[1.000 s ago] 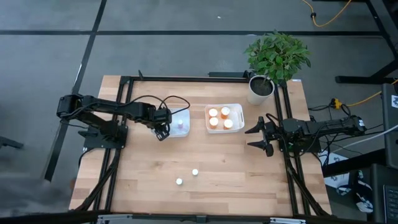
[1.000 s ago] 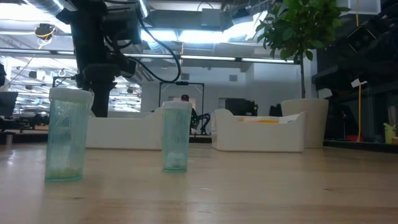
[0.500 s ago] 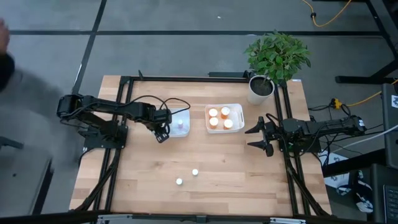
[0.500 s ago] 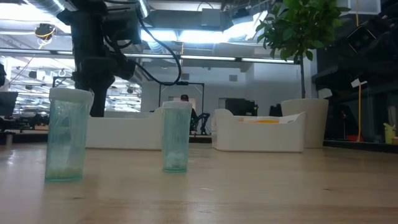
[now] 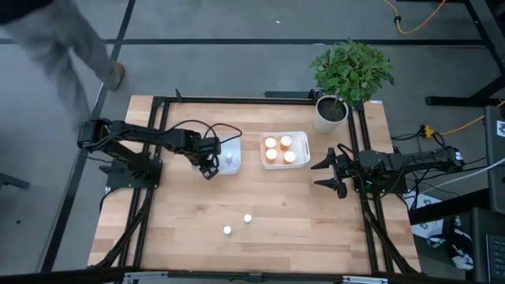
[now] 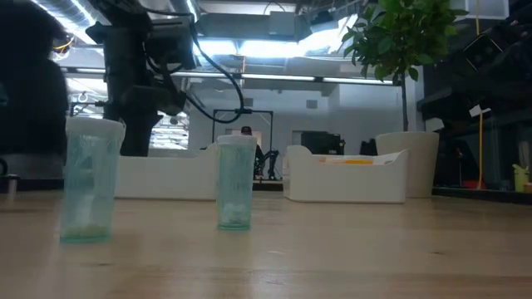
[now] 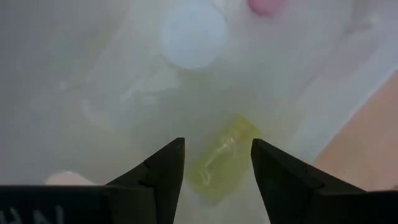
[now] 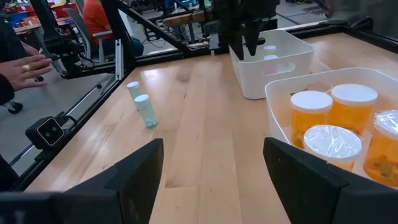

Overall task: Pick and place medicine bottles into bin by pill shape (circle, oval)
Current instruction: Move the yellow pill bottle from the white bin to the table

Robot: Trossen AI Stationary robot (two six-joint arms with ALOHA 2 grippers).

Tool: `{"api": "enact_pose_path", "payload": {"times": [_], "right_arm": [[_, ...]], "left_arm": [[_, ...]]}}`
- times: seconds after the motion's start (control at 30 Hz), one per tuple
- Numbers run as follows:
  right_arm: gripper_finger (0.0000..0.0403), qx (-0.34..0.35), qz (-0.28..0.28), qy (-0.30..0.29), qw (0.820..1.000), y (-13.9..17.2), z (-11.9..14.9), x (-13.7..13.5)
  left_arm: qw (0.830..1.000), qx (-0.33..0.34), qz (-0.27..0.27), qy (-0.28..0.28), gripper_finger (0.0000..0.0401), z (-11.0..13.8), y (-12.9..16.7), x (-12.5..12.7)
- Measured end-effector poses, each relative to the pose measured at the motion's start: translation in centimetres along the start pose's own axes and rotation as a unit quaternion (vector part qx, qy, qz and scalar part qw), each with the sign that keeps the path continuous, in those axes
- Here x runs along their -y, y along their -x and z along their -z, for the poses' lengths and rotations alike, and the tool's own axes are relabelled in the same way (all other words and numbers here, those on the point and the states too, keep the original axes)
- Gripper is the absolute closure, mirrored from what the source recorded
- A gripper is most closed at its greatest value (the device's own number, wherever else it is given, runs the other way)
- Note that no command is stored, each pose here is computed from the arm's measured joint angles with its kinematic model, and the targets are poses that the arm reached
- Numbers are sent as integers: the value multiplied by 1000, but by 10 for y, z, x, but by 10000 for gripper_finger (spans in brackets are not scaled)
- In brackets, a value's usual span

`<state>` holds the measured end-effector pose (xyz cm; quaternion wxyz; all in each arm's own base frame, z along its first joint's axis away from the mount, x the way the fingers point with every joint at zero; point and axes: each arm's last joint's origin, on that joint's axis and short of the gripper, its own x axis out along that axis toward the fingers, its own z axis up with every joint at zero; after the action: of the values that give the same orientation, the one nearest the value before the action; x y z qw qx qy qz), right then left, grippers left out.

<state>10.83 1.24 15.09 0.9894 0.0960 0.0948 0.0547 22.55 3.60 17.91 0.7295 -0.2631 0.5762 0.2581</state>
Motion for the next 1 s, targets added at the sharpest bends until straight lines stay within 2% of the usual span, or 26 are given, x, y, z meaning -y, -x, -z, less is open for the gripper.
{"api": "enact_pose_path", "payload": {"times": [0.57, 0.77, 1.0], "right_arm": [[124, 0, 0, 0, 1000, 0, 0, 0], [124, 0, 0, 0, 1000, 0, 0, 0], [124, 0, 0, 0, 1000, 0, 0, 0]], "left_arm": [[1000, -9, -5, 18, 222, -4, 0, -10], [999, -30, 19, 18, 222, -2, 0, -9], [999, -35, 23, -8, 222, -2, 0, -9]]}}
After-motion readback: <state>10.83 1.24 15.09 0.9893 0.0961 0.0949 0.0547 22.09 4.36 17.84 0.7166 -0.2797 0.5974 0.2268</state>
